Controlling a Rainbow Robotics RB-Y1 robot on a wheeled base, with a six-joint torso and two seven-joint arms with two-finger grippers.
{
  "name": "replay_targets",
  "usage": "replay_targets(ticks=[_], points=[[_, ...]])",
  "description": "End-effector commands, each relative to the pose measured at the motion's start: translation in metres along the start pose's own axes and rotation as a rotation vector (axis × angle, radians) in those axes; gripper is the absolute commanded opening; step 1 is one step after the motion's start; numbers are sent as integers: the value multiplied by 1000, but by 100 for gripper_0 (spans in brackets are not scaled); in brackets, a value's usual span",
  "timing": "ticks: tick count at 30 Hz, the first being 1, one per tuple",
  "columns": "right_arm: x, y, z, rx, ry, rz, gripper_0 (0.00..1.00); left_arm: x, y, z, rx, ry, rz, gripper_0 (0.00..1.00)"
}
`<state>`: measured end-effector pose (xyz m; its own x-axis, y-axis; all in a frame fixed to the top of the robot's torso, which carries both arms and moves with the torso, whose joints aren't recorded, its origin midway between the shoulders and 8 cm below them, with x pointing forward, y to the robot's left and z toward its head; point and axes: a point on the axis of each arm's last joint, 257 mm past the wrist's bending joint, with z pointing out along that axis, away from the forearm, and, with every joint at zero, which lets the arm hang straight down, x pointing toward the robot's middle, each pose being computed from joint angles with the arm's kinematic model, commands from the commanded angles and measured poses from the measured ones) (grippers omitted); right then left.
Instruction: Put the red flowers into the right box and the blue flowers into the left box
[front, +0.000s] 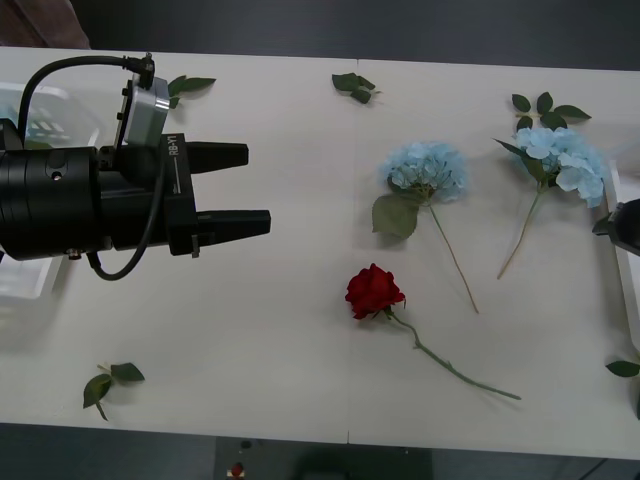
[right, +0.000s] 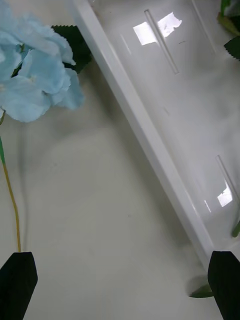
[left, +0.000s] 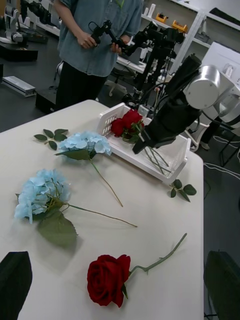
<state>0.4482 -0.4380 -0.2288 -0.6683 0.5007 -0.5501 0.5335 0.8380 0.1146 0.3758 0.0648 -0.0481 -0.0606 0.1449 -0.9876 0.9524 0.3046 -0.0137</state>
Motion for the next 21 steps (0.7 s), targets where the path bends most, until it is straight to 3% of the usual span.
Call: replay_targets(ticks=[1,21], points=[[-8,30,-5,-26,-59,77,100,-6,-11,-2,21,-2,75,100],[2,99,71,-85,-62,39,100,13,-23,2,45,62,71,100]])
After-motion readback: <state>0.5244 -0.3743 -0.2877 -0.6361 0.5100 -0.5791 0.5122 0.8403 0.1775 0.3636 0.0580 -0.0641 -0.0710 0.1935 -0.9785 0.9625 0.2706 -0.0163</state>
